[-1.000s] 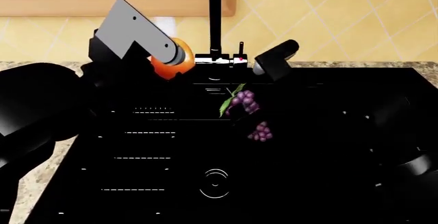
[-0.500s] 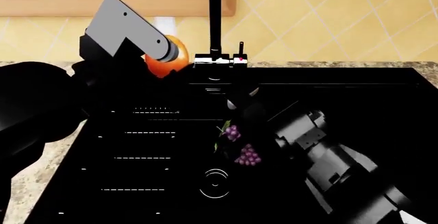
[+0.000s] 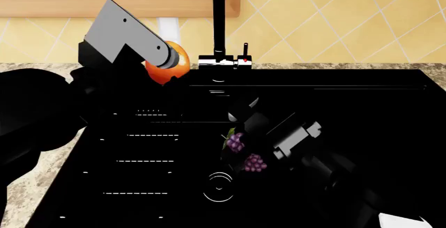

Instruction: Pick up the fruits and vegetables and place them in the sink. Turn on the sink faucet to wash them. Then turn the sink off and put them in the tray.

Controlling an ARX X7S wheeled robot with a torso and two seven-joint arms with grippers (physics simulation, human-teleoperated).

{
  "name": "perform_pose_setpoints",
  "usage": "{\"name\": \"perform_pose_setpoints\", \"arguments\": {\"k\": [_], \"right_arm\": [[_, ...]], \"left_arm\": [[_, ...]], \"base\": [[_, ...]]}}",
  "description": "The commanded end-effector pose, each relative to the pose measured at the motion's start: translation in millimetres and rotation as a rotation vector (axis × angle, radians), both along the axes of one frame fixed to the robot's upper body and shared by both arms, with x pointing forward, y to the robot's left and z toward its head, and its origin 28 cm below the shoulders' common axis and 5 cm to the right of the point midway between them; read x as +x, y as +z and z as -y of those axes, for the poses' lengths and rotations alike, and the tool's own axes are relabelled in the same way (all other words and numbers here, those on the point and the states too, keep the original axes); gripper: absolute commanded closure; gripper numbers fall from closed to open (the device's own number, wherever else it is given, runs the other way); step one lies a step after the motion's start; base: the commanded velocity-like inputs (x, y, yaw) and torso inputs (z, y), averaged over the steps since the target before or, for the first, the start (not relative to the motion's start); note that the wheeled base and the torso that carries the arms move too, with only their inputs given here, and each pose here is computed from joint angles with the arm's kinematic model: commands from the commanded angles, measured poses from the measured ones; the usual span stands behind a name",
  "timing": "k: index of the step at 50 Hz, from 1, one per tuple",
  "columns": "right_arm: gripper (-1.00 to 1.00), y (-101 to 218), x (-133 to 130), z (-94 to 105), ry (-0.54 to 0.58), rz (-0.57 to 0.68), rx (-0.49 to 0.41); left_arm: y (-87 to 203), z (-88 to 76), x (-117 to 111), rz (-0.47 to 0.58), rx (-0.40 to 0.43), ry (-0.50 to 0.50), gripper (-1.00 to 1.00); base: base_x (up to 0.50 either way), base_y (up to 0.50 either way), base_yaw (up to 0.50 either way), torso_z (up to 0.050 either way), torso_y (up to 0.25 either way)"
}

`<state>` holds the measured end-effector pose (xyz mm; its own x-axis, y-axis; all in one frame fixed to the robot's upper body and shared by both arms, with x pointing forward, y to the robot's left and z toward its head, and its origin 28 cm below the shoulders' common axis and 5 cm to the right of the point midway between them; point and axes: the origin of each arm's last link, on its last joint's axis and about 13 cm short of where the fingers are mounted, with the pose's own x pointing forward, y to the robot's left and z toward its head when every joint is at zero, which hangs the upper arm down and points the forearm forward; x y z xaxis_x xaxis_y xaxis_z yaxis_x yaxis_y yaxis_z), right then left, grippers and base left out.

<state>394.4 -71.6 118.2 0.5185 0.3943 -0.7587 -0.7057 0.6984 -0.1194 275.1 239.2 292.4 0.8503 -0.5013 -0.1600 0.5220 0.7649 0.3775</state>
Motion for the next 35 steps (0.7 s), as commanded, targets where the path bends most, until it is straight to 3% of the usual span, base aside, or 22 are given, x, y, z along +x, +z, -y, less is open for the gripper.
{"name": "perform_pose_setpoints", "arguments": {"k": [1, 8, 19, 29, 35], "right_arm": [[-1.0, -11.9, -7.8, -5.6, 0.063, -0.108, 0.049], [-1.0, 54.7, -31.8, -3.2, 0.119, 0.032, 0.178], [-1.0, 144.9, -51.7, 16.0, 0.09, 0.281, 0.298], [-1.0, 174.5, -56.0, 44.7, -0.057, 0.41, 0.284], [-1.0, 176.1, -69.9, 63.2, -0.136, 0.451, 0.304]], "left_arm": [[-0.9, -1.1, -1.3, -0.001, -0.006, 0.006, 1.0], [-0.7, 0.3, -2.2, 0.0, -0.005, -0.007, 1.0], [1.1, 2.7, -2.9, 0.001, 0.002, -0.021, 1.0], [2.8, 11.5, -3.3, -0.031, 0.064, -0.07, 1.0], [-1.7, 21.9, -4.9, -0.061, 0.125, -0.136, 1.0]], "base": [[0.0, 0.0, 0.0, 0.0, 0.0], [0.0, 0.0, 0.0, 0.0, 0.0], [0.0, 0.0, 0.0, 0.0, 0.0], [0.0, 0.0, 0.0, 0.0, 0.0], [0.0, 0.0, 0.0, 0.0, 0.0]]}}
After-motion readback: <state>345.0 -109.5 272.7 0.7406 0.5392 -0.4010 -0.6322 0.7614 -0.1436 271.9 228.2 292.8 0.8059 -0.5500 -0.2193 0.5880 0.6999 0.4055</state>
